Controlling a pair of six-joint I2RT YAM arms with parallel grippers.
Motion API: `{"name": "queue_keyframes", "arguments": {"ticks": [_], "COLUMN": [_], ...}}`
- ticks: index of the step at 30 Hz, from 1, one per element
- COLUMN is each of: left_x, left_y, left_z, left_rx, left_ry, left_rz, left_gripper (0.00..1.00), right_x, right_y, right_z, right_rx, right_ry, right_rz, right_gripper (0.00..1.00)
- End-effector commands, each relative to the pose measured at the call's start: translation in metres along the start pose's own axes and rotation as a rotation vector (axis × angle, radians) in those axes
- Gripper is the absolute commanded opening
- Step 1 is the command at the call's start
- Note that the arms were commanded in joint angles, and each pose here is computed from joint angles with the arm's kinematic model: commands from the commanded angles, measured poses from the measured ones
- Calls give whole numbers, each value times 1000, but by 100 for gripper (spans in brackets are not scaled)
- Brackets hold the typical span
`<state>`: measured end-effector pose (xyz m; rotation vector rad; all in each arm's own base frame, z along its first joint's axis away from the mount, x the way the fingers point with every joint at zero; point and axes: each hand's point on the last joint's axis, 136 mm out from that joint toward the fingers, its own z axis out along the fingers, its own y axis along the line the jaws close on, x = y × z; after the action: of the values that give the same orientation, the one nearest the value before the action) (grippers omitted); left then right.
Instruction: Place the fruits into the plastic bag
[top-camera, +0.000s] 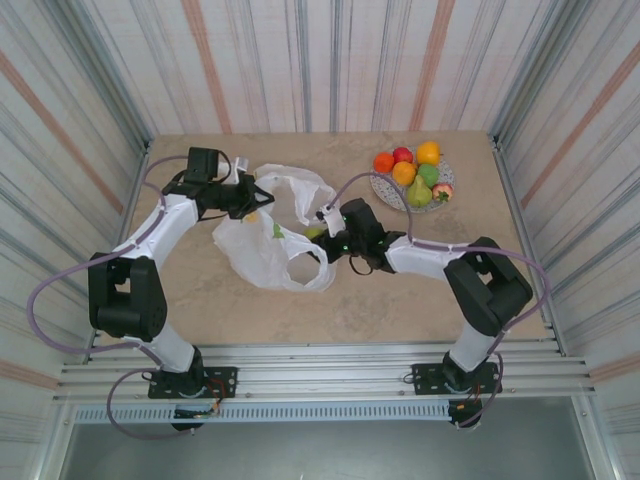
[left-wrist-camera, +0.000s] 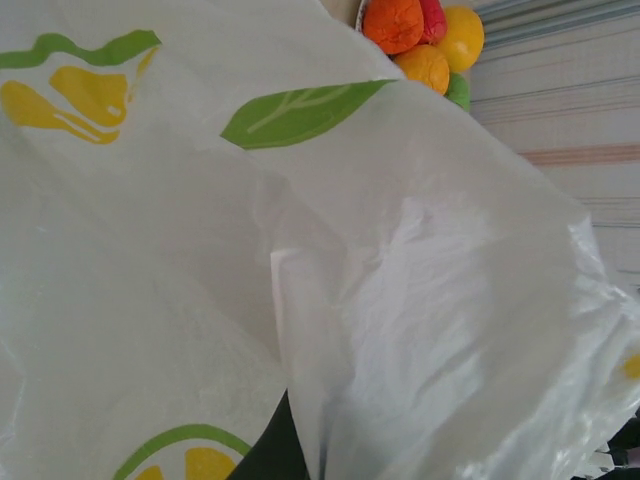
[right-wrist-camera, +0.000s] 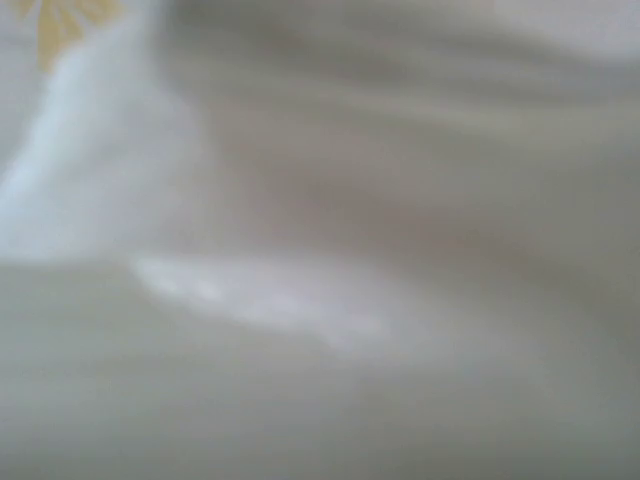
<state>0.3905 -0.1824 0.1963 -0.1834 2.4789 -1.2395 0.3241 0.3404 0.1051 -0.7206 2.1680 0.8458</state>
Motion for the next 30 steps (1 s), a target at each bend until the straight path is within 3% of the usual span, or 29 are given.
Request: {"name": "queue_keyframes", "arguments": {"ticks": [1,4,7,14,22,26,30], "left_x": [8,13,18,20,26,27,27], "left_y": [-22,-28,-32,-32,-29,-26,-24], "left_z": [-6,-3,0,5,15,19,21], "left_rx": [66,74,83,112,113,108,104], "left_ry": [18,33,51,47,79,90,92], "left_rz": [17,27,28,-23,-39,-45,-44], "left_gripper": [0,0,0,0,1,0,0], "right_x": [-28,-44,-47,-5,-1,-11,-35], "right_y": [-15,-42,-54,-52,-52,-42,-16], "right_z": [8,-1,-5,20,48,65,72], "right_rx": [90,208,253,246,291,238,88], "right_ry": [-125,-231,-255,-130,-52,-44,-58], "right_rz": [52,144,222,328,537,603,577], "right_gripper": [48,48,47,49,54,58,67]}}
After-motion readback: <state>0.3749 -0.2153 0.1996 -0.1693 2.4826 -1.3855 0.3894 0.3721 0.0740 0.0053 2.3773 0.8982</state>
